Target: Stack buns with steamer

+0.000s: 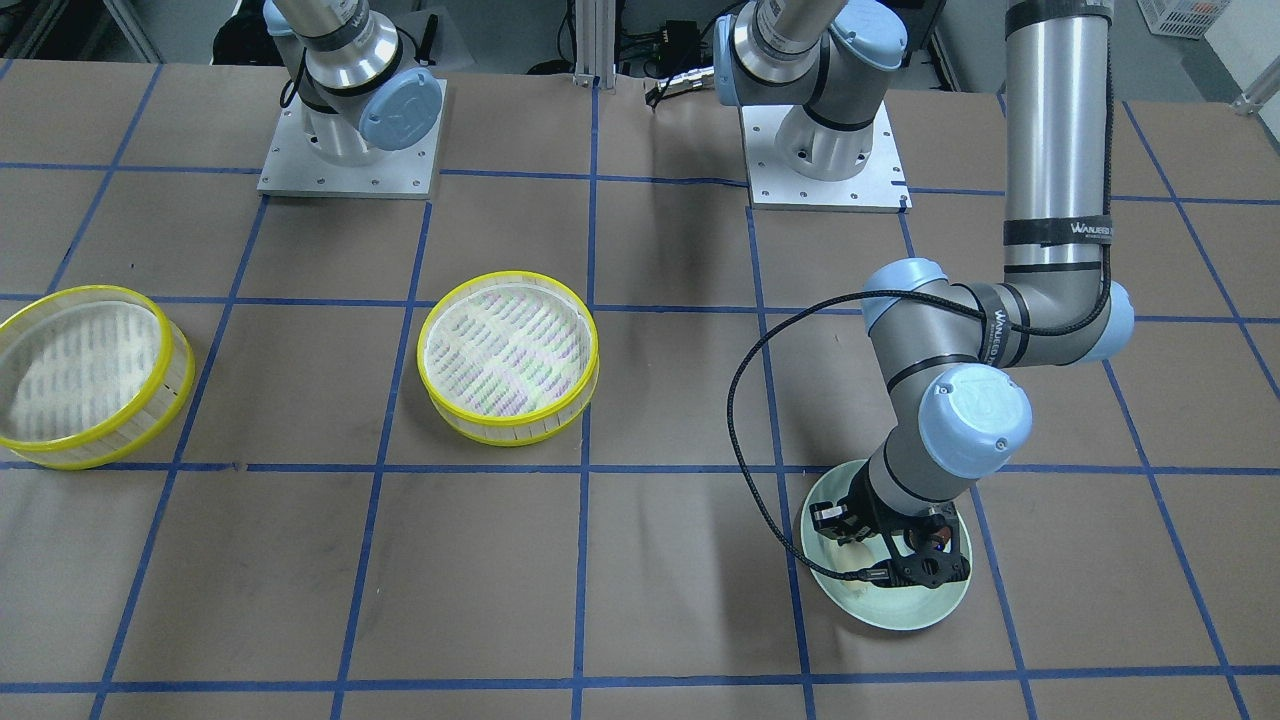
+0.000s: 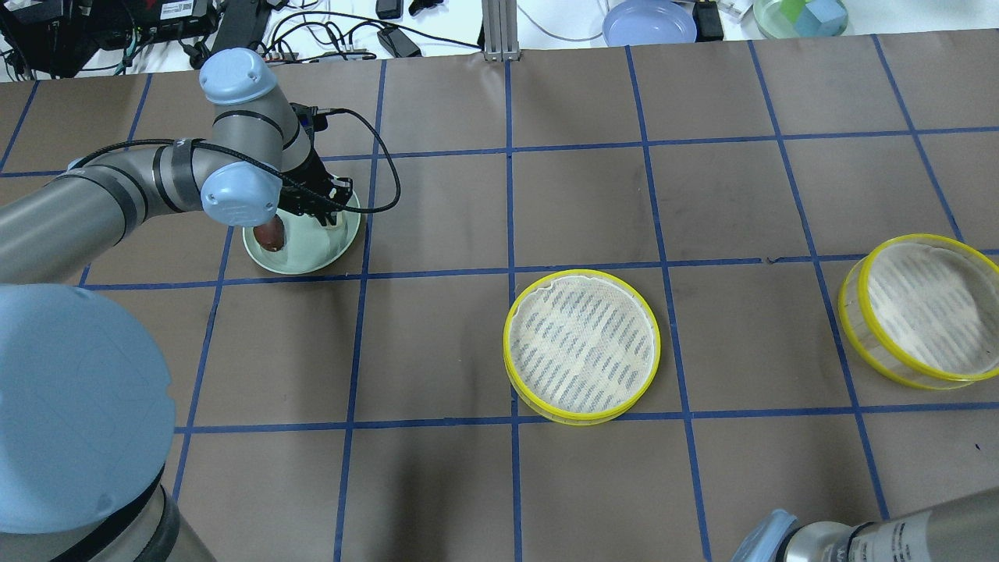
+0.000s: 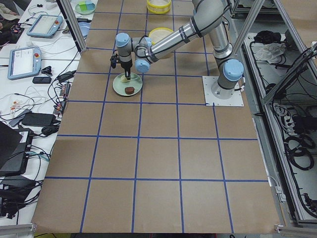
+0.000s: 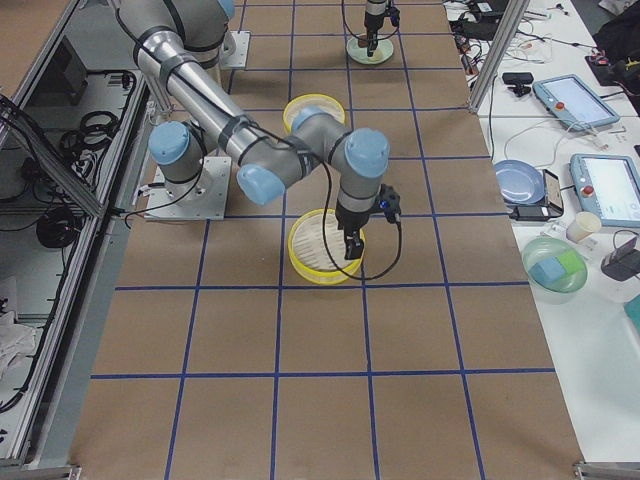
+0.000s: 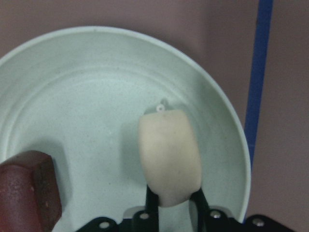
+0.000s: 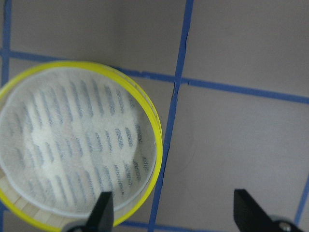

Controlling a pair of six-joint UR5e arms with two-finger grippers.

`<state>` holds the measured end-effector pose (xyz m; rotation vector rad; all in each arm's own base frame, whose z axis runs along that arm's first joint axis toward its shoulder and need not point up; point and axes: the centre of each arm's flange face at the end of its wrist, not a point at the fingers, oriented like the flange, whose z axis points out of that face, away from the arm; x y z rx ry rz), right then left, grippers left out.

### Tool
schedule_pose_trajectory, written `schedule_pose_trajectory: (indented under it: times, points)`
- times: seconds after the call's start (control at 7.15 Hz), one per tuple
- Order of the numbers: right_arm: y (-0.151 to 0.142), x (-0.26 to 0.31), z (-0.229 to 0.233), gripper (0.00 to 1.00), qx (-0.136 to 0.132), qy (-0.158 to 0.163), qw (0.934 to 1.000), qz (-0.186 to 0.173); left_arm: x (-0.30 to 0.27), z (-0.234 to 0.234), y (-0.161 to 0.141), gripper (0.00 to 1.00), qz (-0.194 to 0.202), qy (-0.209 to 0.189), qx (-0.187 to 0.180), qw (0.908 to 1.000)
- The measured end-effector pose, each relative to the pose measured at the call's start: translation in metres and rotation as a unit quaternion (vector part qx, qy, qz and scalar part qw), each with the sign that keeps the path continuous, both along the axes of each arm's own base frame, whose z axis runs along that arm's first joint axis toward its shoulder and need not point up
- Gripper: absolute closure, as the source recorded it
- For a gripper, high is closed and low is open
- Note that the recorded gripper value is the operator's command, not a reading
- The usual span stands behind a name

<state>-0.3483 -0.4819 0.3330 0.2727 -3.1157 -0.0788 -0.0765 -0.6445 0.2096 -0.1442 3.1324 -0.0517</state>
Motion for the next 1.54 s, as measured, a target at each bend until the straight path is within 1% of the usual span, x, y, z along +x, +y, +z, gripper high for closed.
schedule_pose_trajectory:
  times: [0.14,0.28,0.42,0.56,0.7,0.84,1.12,1.26,1.4,1.54]
  points:
    - [0.017,-0.015,-0.046,0.28,0.004,-0.025,0.9997,0.003,0.001,0.017,-0.001,1.0,0.004,0.0,-0.01,0.9999]
    - [0.028,-0.019,-0.079,0.64,0.013,-0.041,0.9991,0.005,0.0,0.037,0.002,1.0,0.007,-0.001,-0.016,0.9999]
    - [0.032,-0.022,-0.1,0.89,0.023,-0.046,0.9987,0.006,-0.006,0.057,0.009,1.0,0.02,0.0,-0.015,0.9997]
    - [0.033,-0.025,-0.112,1.0,0.032,-0.04,0.9987,0.006,-0.021,0.078,0.021,1.0,0.037,0.003,-0.01,0.9993]
    - [0.033,-0.027,-0.118,1.0,0.036,-0.034,0.9988,0.005,-0.05,0.099,0.037,1.0,0.046,0.006,-0.006,0.9989]
    - [0.033,-0.029,-0.12,1.0,0.036,-0.03,0.9989,0.004,-0.09,0.116,0.054,1.0,0.048,0.009,-0.009,0.9988]
    - [0.03,-0.027,-0.11,1.0,0.032,-0.021,0.9992,-0.007,-0.18,0.138,0.099,1.0,0.036,0.032,-0.005,0.9988]
    - [0.029,-0.025,-0.093,1.0,0.025,-0.011,0.9995,-0.013,-0.225,0.14,0.126,1.0,0.032,0.047,0.004,0.9984]
    - [0.024,-0.016,-0.063,1.0,0.016,0.0,0.9998,-0.015,-0.268,0.135,0.154,1.0,0.021,0.057,0.019,0.998]
    - [0.012,0.002,-0.023,1.0,0.013,0.009,0.9998,-0.012,-0.302,0.126,0.181,1.0,0.006,0.07,0.039,0.9967]
